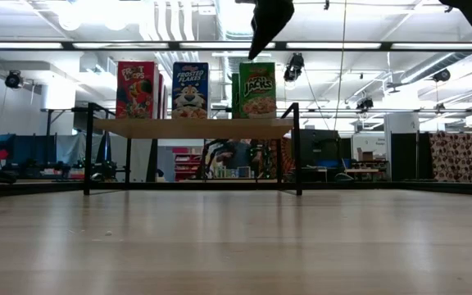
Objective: Stack cereal on shelf
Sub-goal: Put the green cereal box on the shelf aligned with the green cereal boxes
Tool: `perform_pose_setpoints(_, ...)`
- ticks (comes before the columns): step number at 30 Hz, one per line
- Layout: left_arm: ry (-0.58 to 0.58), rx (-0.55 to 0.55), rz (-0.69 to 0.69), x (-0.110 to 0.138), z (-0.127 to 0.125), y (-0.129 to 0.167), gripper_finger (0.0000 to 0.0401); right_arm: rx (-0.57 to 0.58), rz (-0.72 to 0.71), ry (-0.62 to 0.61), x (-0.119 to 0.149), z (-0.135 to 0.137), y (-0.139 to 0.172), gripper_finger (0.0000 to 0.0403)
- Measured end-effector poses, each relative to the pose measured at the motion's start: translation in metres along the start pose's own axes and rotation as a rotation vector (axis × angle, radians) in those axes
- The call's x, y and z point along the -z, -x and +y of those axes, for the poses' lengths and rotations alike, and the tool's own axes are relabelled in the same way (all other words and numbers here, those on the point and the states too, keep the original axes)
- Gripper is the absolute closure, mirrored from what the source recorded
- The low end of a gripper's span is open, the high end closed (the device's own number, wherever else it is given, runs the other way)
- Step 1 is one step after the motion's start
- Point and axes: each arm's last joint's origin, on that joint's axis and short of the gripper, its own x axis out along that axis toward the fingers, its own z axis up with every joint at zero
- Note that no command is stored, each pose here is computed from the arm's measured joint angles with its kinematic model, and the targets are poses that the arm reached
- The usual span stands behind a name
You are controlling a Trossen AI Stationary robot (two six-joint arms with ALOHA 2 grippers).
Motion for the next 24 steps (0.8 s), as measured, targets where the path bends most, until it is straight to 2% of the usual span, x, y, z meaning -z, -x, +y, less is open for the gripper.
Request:
perform_pose_setpoints(15,-0.005,0.000,0.005,0.001,0.000,0.000,0.0186,0.011,-0.068,-0.055,0.001,-0.001,0.039,0.0206)
perform_pose_setpoints(19,-0.010,0.000,0.009,0.002,0.000,0.000,0.0186,-0.001,-0.055,-0.082,0.008,0.002,0.053,0.0237)
perform_pose_setpoints(24,-0.022,0.000,0.014,0.003,0.000,0.000,0.0186,-0.016,-0.072,-0.122,0.013,0.003,0.063,0.0305)
